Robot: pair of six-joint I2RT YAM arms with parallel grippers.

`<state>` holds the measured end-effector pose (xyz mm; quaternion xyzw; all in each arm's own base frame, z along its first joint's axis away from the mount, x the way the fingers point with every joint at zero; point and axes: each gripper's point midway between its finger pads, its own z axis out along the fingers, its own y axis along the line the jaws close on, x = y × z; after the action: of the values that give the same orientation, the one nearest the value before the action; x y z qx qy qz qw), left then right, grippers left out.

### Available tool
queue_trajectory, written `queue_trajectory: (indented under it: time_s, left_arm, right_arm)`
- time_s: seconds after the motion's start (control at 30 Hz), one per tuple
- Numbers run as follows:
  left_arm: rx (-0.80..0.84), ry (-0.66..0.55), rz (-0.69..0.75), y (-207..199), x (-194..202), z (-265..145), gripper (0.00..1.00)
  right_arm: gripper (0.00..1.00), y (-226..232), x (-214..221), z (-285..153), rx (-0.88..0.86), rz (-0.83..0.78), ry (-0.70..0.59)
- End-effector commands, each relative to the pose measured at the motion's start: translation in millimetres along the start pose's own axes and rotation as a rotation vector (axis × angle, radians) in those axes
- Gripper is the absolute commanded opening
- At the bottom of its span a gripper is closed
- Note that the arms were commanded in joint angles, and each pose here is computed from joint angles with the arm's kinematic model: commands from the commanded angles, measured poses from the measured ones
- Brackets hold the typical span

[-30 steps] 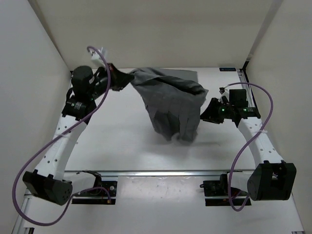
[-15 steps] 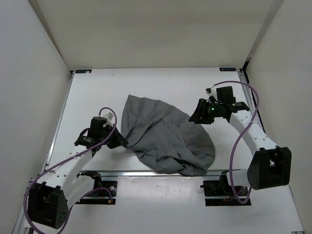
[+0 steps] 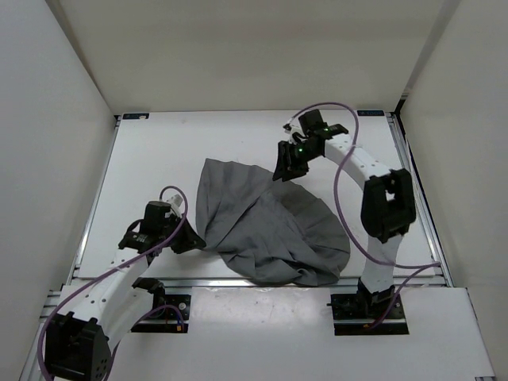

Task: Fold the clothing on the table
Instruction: Flatten the skirt out

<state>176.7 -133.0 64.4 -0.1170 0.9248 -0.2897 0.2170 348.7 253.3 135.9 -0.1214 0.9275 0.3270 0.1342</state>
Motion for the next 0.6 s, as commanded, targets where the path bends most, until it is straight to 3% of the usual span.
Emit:
queue_trajectory:
  time_s: [0.0,0.2,0.57]
  left_arm:
    - [0.020,0.001,0.023,-5,-1,-5,0.00]
    - [0.015,-0.012,0.014,-3,-7,-6,0.00]
    - [-0.006,-0.007,0.002,5,-7,1,0.00]
  right_arm:
    - [0.49,-15,-2,16,0.090,-0.023,0.084]
    - [0.49,-19,16,41,0.167,-0.065,0.185]
    - [0.47,0,46,62,0.047,-0.062,0.262]
